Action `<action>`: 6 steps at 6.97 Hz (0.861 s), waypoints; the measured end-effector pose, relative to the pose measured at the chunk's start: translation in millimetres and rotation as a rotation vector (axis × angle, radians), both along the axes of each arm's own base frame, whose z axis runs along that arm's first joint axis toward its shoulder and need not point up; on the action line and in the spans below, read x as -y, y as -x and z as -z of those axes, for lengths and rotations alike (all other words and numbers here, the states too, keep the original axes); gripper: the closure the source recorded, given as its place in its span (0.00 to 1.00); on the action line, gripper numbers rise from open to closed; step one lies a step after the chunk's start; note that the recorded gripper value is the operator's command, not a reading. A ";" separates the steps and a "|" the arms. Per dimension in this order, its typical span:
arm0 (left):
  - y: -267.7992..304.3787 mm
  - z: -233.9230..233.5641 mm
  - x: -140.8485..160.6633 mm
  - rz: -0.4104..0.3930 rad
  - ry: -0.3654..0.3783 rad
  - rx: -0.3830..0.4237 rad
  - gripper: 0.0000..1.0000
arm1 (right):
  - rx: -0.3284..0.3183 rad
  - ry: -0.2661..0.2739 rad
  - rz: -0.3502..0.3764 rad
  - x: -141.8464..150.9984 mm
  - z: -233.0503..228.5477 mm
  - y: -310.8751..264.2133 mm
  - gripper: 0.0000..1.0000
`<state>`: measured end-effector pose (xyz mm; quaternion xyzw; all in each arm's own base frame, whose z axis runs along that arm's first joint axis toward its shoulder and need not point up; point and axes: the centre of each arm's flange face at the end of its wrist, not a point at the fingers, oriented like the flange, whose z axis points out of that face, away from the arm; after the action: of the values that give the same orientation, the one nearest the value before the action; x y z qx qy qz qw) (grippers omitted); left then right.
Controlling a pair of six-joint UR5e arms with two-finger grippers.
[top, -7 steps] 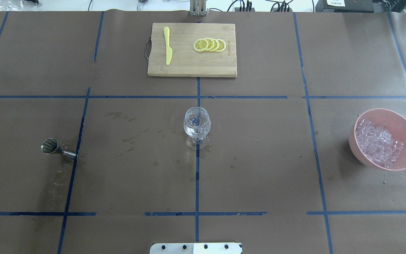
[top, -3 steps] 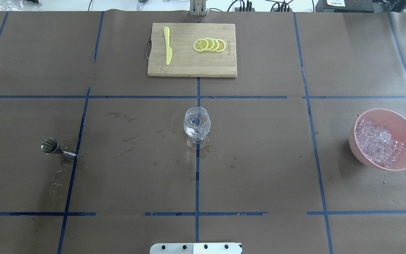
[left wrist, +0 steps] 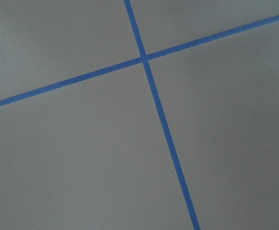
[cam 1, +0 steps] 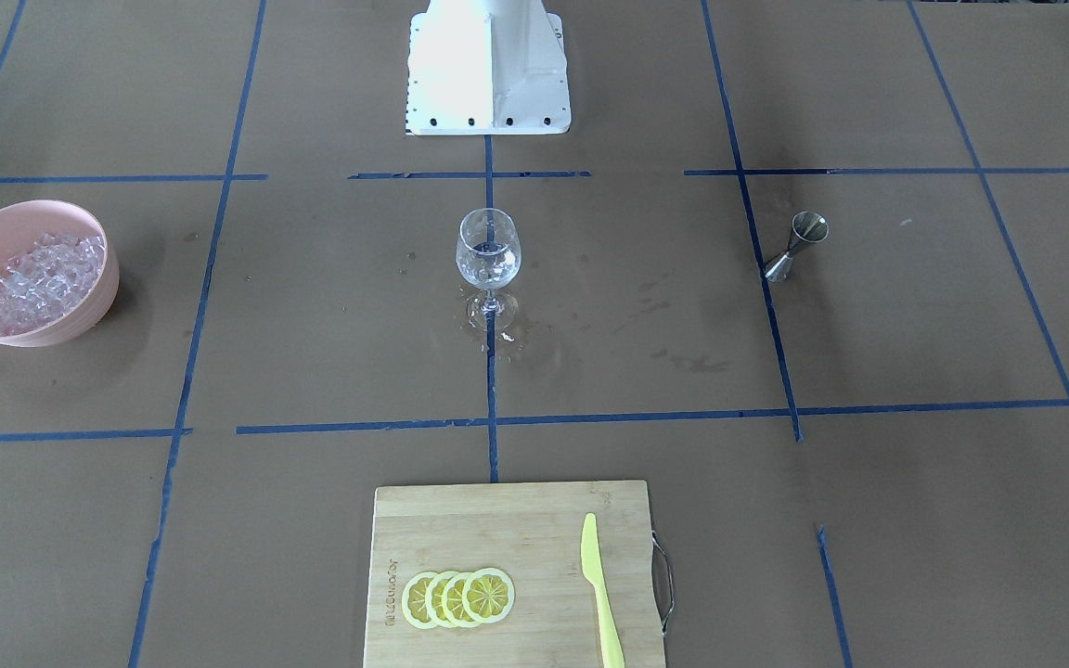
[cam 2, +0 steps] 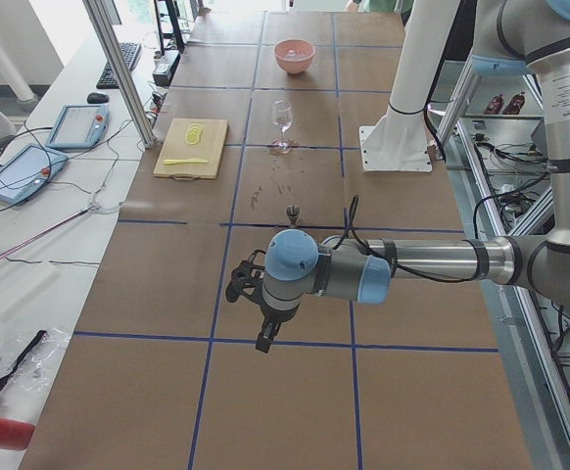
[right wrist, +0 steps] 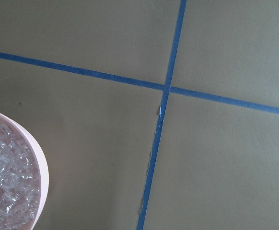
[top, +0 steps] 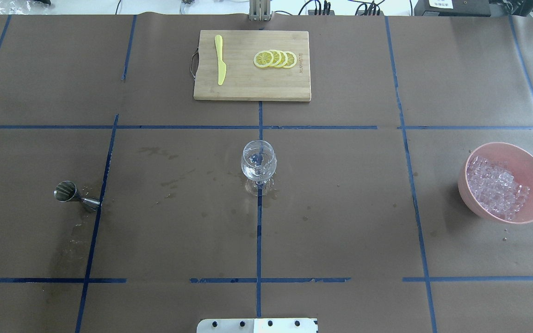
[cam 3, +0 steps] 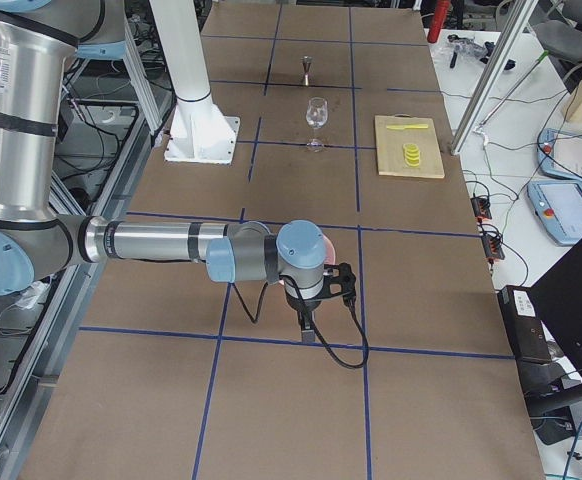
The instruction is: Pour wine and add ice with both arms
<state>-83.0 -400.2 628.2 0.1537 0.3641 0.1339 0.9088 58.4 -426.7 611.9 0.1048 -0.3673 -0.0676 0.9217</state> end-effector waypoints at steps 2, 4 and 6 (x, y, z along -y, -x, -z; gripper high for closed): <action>1.3 22.7 12.3 0.007 -0.251 0.012 0.00 | 0.044 -0.063 0.009 0.7 7.5 3.2 0.00; 1.6 41.7 17.5 0.069 -0.484 -0.011 0.00 | 0.063 -0.073 0.015 1.5 9.3 4.5 0.00; -6.4 67.2 18.7 0.181 -0.523 -0.128 0.00 | 0.067 -0.076 0.017 2.5 9.7 4.8 0.00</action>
<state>-76.5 -419.0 561.0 0.4230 0.3584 0.1319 0.8217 53.6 -429.2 602.2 0.1388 -0.3960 -0.0857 0.9036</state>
